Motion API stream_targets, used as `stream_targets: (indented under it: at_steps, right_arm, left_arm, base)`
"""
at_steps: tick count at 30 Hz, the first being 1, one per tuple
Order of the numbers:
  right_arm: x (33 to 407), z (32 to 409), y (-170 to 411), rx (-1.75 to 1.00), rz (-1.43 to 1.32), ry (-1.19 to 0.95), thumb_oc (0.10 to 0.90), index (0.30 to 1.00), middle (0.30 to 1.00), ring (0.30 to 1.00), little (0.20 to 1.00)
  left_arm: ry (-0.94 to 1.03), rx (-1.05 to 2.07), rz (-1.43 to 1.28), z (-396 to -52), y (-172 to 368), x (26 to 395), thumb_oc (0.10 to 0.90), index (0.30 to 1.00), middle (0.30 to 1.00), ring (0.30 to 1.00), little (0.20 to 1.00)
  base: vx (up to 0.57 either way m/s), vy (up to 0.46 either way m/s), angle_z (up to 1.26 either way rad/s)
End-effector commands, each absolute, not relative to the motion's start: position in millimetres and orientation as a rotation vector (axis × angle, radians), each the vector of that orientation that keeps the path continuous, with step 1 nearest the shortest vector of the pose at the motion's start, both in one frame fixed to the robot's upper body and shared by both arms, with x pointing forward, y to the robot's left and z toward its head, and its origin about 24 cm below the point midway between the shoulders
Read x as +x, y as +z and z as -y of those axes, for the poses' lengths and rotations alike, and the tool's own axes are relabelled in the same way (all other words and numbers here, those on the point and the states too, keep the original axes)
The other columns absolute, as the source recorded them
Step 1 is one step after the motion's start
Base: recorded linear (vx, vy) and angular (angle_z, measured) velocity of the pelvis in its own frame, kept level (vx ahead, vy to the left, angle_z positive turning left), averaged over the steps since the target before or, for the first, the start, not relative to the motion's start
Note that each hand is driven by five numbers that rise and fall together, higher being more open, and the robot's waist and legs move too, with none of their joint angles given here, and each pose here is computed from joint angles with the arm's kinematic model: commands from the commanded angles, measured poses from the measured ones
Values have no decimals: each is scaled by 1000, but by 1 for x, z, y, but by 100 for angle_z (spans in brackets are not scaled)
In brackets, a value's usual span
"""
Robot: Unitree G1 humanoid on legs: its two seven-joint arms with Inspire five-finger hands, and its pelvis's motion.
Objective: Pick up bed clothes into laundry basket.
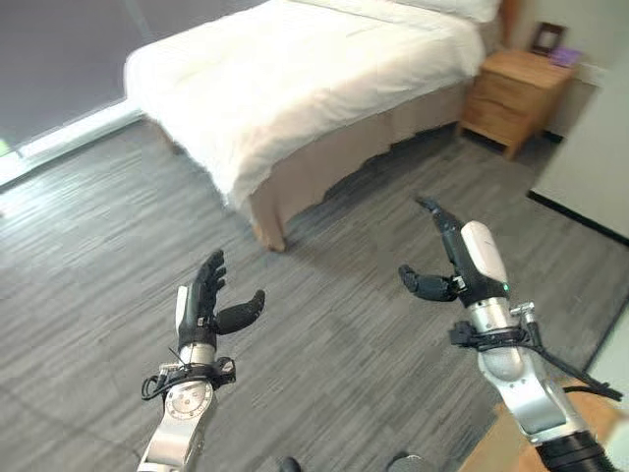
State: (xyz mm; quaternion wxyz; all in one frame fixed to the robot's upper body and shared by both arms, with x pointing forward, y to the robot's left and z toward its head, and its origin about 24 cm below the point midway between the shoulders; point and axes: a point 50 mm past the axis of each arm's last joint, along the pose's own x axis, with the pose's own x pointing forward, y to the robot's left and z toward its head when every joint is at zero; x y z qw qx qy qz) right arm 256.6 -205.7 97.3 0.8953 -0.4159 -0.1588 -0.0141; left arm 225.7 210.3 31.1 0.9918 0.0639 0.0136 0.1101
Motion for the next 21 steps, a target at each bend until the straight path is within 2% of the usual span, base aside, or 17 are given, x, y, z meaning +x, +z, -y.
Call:
stream_targets:
  at_steps: [1, 5, 7, 14, 21]
  right_arm:
    - [273, 206, 154, -808, 588, -164, 800, 900, 900, 900, 900]
    - [265, 231, 148, -792, 521, -235, 800, 900, 900, 900, 900]
    - [267, 231, 146, -752, 500, -221, 800, 900, 900, 900, 900]
    - [264, 234, 123, -657, 376, -171, 800, 900, 900, 900, 900]
    - [254, 242, 107, -637, 296, -196, 800, 900, 900, 900, 900]
  left_arm:
    - [177, 195, 408, -207, 117, 249, 800, 900, 900, 900, 900]
    - [137, 189, 463, -196, 128, 254, 800, 900, 900, 900, 900]
    - [160, 210, 430, -201, 122, 252, 800, 900, 900, 900, 900]
    - [136, 213, 220, -208, 79, 238, 800, 900, 900, 900, 900]
    - [135, 174, 154, -211, 66, 236, 800, 900, 900, 900, 900]
  base:
    - [14, -88, 92]
    - [157, -51, 155]
    - [114, -97, 98]
    - [26, -74, 20]
    - [-2, -79, 32]
